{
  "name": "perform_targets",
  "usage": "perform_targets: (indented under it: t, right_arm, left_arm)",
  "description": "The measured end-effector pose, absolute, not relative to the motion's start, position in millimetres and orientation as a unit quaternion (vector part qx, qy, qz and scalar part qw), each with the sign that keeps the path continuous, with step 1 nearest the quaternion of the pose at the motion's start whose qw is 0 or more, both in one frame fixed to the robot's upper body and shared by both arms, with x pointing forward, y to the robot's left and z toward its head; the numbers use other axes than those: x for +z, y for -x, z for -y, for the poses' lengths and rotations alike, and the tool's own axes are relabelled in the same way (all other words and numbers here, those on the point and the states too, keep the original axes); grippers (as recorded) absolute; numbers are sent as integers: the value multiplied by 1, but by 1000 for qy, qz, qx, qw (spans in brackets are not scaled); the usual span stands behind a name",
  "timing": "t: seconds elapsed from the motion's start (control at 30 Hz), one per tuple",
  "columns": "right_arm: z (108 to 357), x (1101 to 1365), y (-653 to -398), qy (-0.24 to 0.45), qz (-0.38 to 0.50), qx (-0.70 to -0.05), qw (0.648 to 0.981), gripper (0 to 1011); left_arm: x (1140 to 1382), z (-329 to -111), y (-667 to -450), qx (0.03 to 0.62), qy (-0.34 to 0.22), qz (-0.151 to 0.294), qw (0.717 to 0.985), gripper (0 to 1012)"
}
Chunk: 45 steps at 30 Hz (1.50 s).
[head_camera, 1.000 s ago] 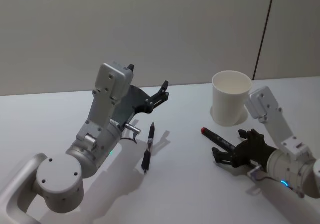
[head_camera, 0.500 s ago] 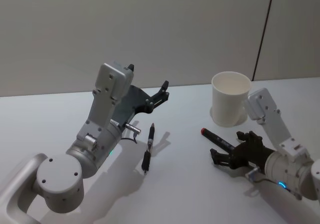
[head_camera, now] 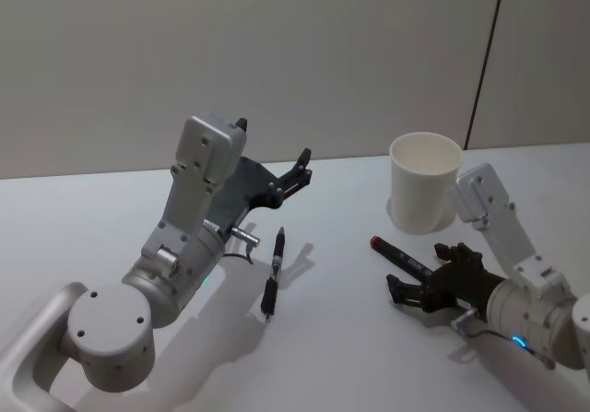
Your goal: Place the pen into the pen holder.
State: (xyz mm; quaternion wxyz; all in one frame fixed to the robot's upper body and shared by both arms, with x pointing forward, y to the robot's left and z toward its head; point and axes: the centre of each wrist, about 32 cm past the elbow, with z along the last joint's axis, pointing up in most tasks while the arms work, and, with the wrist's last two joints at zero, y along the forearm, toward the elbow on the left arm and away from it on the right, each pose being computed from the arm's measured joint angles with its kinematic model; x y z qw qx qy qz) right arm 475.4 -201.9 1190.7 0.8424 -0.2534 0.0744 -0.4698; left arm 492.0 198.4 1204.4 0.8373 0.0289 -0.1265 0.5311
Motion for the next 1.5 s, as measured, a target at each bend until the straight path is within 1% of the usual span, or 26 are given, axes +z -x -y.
perform_targets:
  t: [0.7,0.87,0.9,1.0,1.5]
  right_arm:
    - [202,1189,-477,245,-85,-473,842,1000]
    - [202,1189,-478,243,-87,-472,843,935]
    - [202,1189,-478,243,-87,-472,843,893]
    - [202,1189,-478,243,-87,-472,843,850]
    - [202,1189,-478,242,-87,-473,843,756]
  left_arm:
    - [1204,-198,-492,531,-29,126,837,1001]
    - [1204,-198,-492,531,-29,126,837,1001]
    - [1204,-198,-492,531,-29,126,837,1001]
    - [1204,-198,-492,531,-29,126,837,1001]
    - [1204,-198,-492,531,-29,126,837,1001]
